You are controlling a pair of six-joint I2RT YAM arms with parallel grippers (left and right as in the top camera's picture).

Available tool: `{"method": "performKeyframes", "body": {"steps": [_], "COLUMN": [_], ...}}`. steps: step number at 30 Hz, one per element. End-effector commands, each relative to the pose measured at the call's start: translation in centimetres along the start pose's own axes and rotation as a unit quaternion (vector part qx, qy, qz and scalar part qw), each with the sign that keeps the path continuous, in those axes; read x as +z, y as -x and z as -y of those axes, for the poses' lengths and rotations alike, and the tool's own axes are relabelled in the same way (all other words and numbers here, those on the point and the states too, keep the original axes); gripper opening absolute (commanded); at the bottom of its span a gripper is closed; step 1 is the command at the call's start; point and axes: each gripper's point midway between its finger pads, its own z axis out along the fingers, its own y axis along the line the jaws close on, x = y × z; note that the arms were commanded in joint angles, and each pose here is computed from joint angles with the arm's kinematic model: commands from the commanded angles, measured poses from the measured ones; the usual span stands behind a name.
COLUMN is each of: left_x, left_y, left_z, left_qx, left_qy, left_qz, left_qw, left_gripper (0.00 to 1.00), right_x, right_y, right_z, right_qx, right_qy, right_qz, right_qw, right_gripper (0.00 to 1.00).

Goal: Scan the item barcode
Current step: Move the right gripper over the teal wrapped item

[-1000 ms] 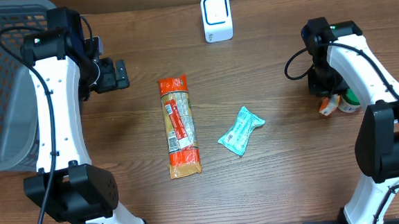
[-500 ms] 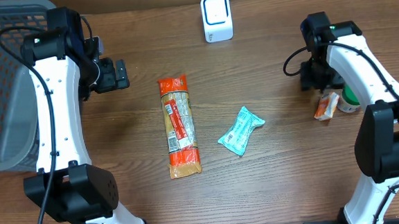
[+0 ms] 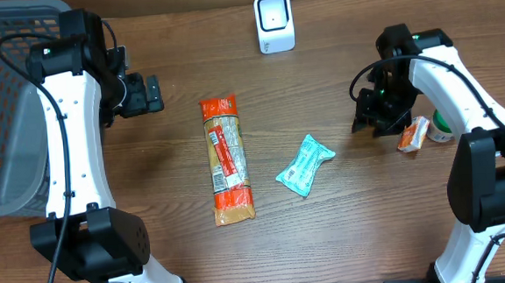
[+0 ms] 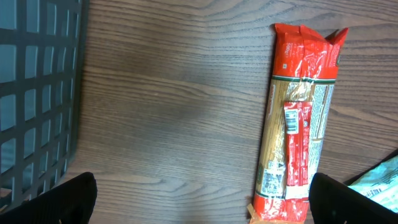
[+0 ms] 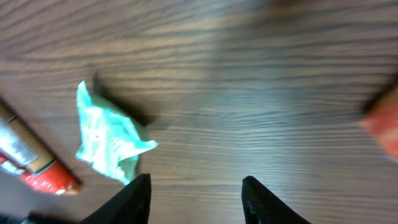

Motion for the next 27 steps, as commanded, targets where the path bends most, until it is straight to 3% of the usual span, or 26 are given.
{"method": "performKeyframes", "body": {"steps": [1, 16, 27], "left_x": [-1.4, -1.4, -1.4], "left_y": [0.3, 0.3, 0.3], "left_z": [0.2, 0.2, 0.2], "left_qx": [0.009, 0.009, 0.009], "left_qy": [-0.005, -0.004, -0.004], "left_qz": [0.022, 0.022, 0.022], "left_qw": [1.000, 1.000, 1.000], "left_gripper": [1.00, 0.99, 1.00], "right_x": [0.1, 9.3, 5.2], "right_y": [-1.9, -4.1, -3.5], "right_z": [-2.1, -3.5, -4.2], "right_qx": [0.000, 0.045, 0.025], "right_qy": [0.074, 0.080, 0.068], "right_qz": [-0.017, 0.040, 0.122], "right_qw": [0.997, 0.995, 0.990], "right_gripper": [0.48, 0.49, 0.49]}}
